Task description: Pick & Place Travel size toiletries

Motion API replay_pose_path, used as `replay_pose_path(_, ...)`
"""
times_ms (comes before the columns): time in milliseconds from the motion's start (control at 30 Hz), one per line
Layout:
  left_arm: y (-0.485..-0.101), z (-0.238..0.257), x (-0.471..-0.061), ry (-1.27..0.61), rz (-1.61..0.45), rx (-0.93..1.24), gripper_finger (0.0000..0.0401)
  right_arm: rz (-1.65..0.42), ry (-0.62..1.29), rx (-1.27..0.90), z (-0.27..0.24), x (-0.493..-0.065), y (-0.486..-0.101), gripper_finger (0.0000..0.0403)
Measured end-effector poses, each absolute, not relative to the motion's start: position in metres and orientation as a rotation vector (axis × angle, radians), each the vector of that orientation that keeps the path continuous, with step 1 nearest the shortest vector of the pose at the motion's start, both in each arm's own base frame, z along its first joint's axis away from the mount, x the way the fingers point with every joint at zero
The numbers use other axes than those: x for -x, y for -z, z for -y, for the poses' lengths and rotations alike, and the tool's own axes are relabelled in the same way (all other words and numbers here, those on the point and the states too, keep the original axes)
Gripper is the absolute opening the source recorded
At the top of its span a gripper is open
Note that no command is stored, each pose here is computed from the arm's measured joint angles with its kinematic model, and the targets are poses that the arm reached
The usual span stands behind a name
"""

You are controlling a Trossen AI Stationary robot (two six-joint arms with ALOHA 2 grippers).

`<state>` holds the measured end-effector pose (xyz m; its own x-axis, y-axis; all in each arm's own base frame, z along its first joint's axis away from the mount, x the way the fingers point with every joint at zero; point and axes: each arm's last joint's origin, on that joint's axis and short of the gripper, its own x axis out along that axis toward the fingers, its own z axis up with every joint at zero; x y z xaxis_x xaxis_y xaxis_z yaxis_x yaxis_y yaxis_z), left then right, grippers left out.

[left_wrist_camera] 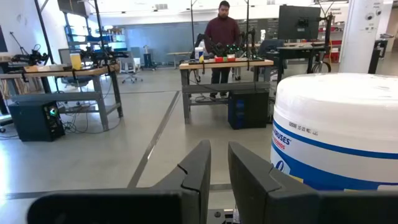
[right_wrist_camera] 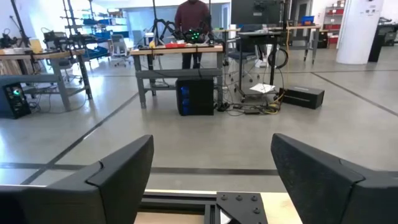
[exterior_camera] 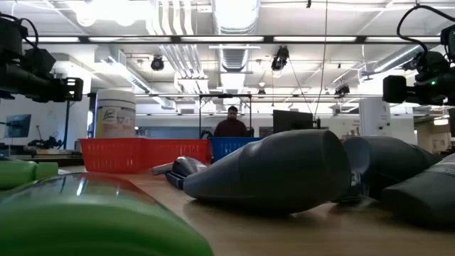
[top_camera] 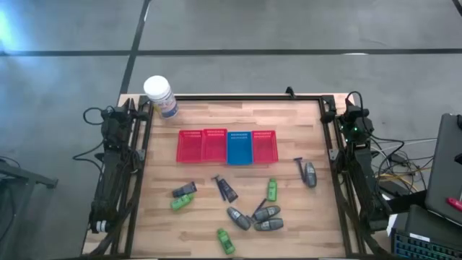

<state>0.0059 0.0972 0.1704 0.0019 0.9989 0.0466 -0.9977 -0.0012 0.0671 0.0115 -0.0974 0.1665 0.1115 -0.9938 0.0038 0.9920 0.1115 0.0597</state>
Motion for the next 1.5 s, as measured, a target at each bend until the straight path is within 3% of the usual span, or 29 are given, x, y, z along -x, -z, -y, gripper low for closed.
replay_pose_path(1133,-0.1704,-0.0972,-0.0059,-1.569,-0.016,-0.089,0.0060,0.047,1.459,-0.046,0.0974,-0.0115,-0.1665,0.0228)
replay_pose_path(1500,-0.1704,-0.0972,-0.0059,-1.569,-0.016,-0.089,0.0060,0.047,1.458,-0.046,0.0974,-0.0115,-0.1665,0.0225)
